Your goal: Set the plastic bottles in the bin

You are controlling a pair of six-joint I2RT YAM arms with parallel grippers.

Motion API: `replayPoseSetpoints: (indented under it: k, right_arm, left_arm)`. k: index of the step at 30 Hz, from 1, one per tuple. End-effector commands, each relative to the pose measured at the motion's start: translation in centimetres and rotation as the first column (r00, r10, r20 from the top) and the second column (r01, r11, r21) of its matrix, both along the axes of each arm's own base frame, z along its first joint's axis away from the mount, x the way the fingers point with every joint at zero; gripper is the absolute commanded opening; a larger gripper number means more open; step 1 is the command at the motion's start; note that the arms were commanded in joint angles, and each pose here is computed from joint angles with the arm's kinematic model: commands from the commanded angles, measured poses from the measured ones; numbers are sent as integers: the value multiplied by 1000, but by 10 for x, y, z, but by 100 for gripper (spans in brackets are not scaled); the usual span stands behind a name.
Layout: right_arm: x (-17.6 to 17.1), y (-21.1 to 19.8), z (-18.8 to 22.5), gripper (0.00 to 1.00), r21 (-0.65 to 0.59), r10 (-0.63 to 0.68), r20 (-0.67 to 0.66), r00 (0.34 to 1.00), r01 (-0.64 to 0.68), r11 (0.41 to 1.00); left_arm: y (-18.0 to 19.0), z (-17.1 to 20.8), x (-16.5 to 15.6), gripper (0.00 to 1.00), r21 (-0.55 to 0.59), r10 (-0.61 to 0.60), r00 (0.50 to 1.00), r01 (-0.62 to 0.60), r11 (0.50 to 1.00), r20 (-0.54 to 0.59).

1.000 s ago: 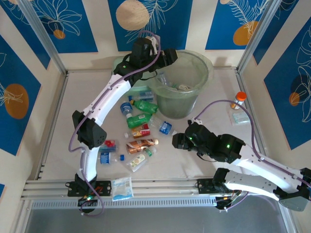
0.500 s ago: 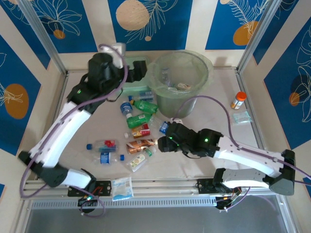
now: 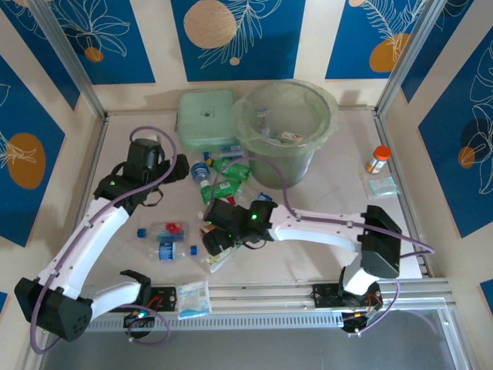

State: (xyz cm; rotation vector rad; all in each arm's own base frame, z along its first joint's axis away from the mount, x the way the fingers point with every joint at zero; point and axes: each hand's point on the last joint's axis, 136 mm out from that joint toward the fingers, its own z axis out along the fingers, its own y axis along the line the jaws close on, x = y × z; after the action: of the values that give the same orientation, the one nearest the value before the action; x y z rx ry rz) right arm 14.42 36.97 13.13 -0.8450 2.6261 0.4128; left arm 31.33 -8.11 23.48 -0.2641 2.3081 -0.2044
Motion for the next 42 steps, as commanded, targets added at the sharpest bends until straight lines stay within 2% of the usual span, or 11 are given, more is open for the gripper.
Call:
replayPoseSetpoints:
  k: [1, 3, 6, 10, 21, 32, 36, 42]
  right_arm:
    - [-17, 31, 1, 89, 13, 182, -14, 983, -182, 983]
    - [-26, 53, -3, 89, 25, 271, -18, 962, -271, 962]
    - [-37, 84, -8, 85, 46, 375, -23, 927, -374, 926]
    - [-42, 116, -21, 79, 58, 456, -42, 889, -453, 889]
    - [-37, 146, -68, 84, 23, 487, -105, 867, -487, 873]
    - [-21, 156, -77, 84, 6, 463, -92, 882, -464, 886]
    - [-21, 161, -85, 82, -2, 464, -101, 880, -467, 884]
    - [-20, 163, -94, 73, -14, 457, -112, 882, -462, 887]
  left_arm:
    - [23, -45, -22, 92, -11, 119, 980, -123, 992, -157]
    - [46, -70, -29, 92, 21, 213, 949, -214, 977, -231]
    - [70, -95, -37, 91, -29, 296, 900, -322, 946, -318]
    - [86, -104, -36, 90, -69, 350, 869, -397, 915, -349]
    - [84, -101, -30, 84, -106, 346, 873, -402, 910, -343]
    - [81, -102, -24, 81, -121, 336, 875, -397, 910, -348]
    - [81, -105, -25, 81, -117, 334, 874, -396, 911, -353]
    - [81, -109, -27, 80, -115, 331, 873, -394, 912, -358]
